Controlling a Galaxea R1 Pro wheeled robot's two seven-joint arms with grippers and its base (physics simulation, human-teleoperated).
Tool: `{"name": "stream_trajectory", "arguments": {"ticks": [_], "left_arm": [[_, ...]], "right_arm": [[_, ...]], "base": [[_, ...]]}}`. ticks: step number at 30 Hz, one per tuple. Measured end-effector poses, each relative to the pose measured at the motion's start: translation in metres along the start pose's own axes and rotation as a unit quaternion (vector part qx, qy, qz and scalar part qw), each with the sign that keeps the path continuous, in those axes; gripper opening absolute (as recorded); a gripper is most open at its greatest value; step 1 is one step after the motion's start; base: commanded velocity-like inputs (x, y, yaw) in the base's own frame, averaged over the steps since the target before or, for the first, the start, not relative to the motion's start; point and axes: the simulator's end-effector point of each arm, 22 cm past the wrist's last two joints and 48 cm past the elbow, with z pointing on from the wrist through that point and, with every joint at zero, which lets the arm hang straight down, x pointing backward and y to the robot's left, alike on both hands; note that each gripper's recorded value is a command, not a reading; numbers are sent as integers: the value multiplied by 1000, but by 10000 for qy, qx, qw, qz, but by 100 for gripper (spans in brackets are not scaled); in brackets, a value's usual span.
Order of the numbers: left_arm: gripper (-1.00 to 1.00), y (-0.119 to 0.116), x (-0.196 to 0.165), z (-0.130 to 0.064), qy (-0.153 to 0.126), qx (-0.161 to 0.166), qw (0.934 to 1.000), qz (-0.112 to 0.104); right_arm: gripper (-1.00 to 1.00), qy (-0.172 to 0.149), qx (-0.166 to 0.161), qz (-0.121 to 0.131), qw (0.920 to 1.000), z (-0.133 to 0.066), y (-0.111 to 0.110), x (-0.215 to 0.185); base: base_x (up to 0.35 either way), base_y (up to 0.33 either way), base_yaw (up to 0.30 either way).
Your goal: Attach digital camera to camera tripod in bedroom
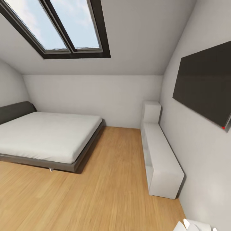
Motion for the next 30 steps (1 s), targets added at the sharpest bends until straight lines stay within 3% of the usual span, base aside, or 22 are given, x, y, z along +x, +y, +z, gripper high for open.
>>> {"name": "stream_trajectory", "arguments": {"ticks": [7,18,30], "left_arm": [[100,-1,0,0,2,7,10000,-5],[100,-1,0,0,2,10,10000,2],[100,0,0,0,-2,6,10000,-2]], "right_arm": [[100,0,3,5,10000,0,0,0],[100,3,-4,-4,10000,0,0,0],[100,18,-52,-41,10000,0,5,0]], "base": [[1,-15,0],[0,-170,0],[0,-24,0]]}}
